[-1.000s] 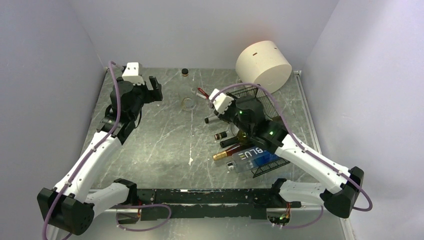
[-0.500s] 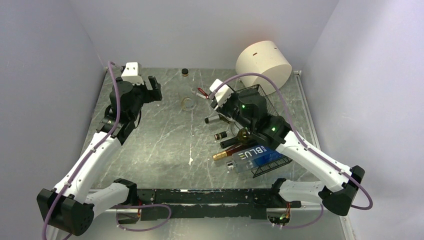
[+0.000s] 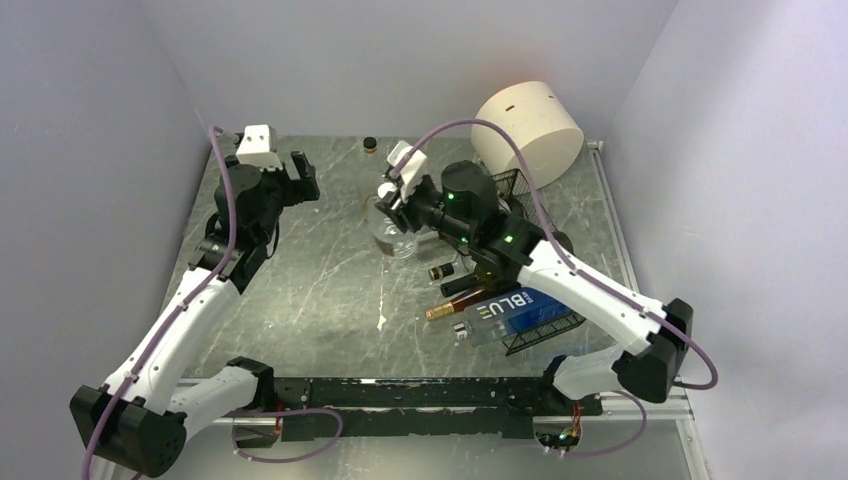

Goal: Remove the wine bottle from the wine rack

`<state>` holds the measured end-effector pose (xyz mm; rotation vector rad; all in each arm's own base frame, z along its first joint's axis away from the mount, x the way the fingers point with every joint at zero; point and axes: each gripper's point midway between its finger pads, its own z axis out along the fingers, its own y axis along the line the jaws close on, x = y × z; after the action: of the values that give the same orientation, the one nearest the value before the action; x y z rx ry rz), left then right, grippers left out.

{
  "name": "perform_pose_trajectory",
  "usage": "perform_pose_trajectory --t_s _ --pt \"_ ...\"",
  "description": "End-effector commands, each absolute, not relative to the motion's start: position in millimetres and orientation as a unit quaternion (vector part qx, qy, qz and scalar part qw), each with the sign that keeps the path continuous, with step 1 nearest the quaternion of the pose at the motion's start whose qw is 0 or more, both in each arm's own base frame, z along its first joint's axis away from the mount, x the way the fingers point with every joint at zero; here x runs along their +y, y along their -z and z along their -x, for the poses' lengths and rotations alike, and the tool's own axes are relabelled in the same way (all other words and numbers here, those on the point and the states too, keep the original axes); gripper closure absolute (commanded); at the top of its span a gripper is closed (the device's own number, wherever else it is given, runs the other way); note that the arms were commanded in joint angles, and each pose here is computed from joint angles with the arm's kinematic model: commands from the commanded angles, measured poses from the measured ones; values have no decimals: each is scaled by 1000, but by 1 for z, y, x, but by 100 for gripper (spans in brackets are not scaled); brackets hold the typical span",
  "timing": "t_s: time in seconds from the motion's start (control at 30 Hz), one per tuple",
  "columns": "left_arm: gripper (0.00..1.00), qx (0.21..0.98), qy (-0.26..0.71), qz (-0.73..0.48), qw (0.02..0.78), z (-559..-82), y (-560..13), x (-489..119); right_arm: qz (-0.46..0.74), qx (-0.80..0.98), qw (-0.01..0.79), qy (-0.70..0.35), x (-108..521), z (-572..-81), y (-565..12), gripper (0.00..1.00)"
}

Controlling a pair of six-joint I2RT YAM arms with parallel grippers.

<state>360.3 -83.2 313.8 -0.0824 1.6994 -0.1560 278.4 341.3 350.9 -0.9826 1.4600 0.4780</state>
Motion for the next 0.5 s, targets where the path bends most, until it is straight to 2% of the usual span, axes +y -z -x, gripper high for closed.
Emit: perform_pose_trajectory --t_s 0.0,0.23,0.47 --pt "6 714 45 87 693 -348 -347 -60 359 535 686 -338 382 -261 -432 100" --pt "6 653 13 167 738 -315 -376 -14 295 557 670 -392 437 -292 -402 100" --pt "6 632 11 181 753 -302 -385 -4 245 588 676 -371 481 -341 -383 100"
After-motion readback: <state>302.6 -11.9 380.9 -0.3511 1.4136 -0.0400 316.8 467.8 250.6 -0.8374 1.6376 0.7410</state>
